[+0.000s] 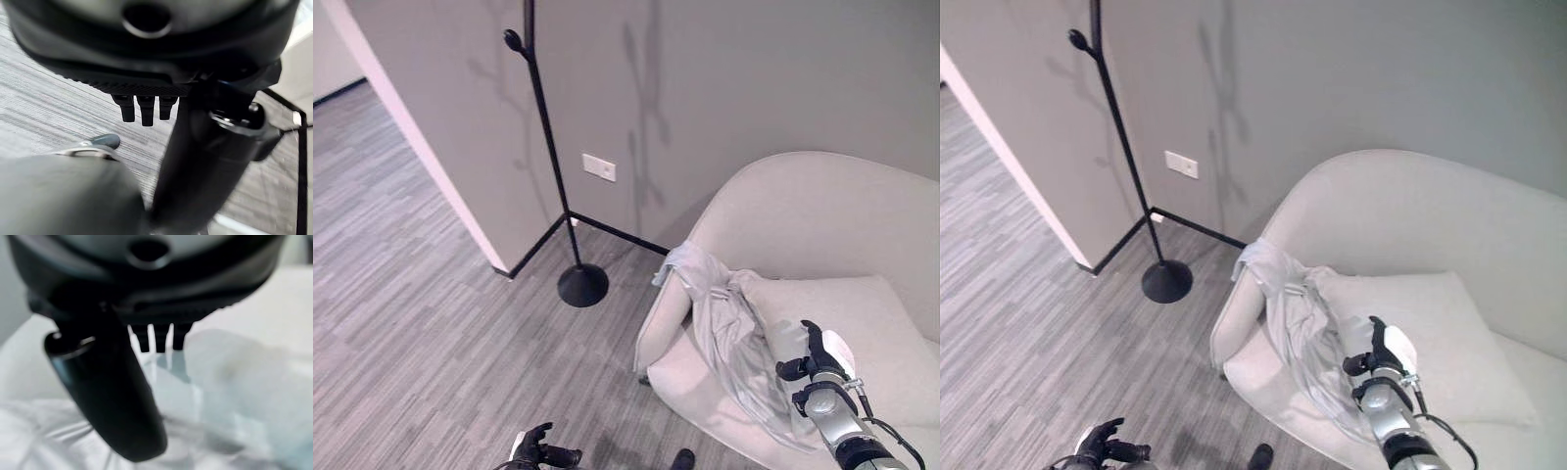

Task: Hang the clothes on the sofa on the clothes rack.

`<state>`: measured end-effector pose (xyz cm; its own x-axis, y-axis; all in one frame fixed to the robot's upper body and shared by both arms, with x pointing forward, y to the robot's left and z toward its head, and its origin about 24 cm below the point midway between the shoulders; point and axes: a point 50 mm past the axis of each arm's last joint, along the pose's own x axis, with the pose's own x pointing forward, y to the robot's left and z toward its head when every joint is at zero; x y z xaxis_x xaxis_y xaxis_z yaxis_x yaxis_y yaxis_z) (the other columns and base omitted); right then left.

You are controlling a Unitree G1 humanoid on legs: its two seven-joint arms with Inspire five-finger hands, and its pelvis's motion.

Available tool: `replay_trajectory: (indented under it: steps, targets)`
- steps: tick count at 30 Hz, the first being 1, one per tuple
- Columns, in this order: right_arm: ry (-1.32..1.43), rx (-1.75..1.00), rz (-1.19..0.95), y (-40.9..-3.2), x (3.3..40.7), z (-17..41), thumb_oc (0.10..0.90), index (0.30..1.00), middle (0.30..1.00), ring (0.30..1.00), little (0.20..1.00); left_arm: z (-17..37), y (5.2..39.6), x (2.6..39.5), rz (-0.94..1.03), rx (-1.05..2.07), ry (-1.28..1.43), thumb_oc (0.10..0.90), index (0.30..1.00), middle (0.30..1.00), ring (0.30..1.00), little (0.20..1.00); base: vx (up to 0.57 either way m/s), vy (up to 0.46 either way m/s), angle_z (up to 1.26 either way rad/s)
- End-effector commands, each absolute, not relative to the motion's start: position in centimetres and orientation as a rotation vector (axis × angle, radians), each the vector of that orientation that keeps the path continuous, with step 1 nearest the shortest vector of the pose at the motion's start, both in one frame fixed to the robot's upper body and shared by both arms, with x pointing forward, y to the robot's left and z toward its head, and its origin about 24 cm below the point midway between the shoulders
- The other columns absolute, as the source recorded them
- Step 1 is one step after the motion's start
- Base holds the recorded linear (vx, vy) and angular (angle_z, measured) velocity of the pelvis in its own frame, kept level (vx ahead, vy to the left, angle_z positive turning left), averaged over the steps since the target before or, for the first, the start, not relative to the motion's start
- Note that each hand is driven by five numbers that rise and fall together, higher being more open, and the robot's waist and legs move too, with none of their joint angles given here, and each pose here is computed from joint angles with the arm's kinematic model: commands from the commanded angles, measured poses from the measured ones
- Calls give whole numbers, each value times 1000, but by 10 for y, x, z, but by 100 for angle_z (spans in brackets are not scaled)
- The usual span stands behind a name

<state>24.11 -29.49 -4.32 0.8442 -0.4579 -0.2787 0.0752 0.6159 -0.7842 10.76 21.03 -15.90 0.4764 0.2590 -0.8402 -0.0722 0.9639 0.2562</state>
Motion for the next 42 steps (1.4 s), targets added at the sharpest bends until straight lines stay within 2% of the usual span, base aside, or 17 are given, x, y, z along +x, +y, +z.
replay_trajectory:
  steps: [1,5,6,9,12,16,19,29,34,42]
  targets:
    - [232,-785,-408,-288,292,8,800,900,900,900,900,-157,207,117,190,247,1015,800,900,900,900,900,43,-34,16]
    - [223,-786,-373,-274,298,4,800,900,900,900,900,-160,209,104,200,242,1057,800,900,900,900,900,144,67,7]
    - [193,-772,-340,-260,300,3,800,900,900,900,900,-164,213,88,222,252,1115,800,900,900,900,900,127,102,-48]
    - [186,-782,-306,-251,300,0,800,900,900,900,900,-167,216,75,231,259,1162,800,900,900,900,900,203,154,-10]
    - [185,-843,-276,-244,302,-3,800,900,900,900,900,-163,217,86,206,315,1107,800,900,900,900,900,88,125,8]
    - [146,-874,-343,-248,313,11,800,900,900,900,900,-156,208,113,123,371,982,800,900,900,900,900,-20,86,-2]
    - [6,-907,-454,-251,324,40,800,900,900,900,900,-149,205,132,106,417,908,800,900,900,900,900,-42,54,-12]
    - [-308,-934,-576,-241,330,92,800,900,900,900,900,-147,189,143,-8,533,845,800,900,900,900,900,-29,13,-4]
    - [-234,-863,-574,-240,339,85,800,900,900,900,900,-146,186,144,-16,545,830,800,900,900,900,900,-43,14,2]
    - [-101,-964,-672,-269,351,85,800,900,900,900,900,-142,175,153,-93,624,750,800,900,900,900,900,-18,33,11]
